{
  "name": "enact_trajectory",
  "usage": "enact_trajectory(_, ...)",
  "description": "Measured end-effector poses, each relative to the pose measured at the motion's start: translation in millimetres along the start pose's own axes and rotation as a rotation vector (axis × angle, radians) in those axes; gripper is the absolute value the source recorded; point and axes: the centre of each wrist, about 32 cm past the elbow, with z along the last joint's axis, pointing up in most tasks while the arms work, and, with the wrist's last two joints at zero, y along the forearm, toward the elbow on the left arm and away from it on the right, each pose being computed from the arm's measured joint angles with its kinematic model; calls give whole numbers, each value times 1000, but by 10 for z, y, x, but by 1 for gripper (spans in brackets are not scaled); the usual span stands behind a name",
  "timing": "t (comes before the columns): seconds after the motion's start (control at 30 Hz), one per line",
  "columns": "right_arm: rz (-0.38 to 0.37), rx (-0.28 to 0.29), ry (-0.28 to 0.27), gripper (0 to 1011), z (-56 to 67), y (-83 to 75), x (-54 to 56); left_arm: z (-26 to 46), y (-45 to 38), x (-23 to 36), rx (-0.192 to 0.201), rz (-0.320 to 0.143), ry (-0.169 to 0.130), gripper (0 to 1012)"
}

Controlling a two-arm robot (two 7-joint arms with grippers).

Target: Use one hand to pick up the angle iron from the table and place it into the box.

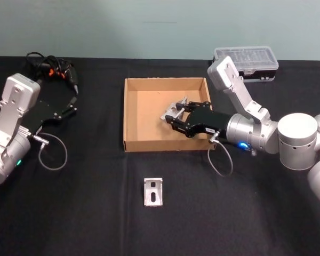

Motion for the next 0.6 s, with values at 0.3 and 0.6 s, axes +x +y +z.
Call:
enact_trajectory(0.3,-2,-6,6,471,-23,-14,23,0,0,0,0,0,0,1000)
enact_trajectory(0.6,2,-1,7,678,-34,-19,32,0,0,0,0,0,0,1000)
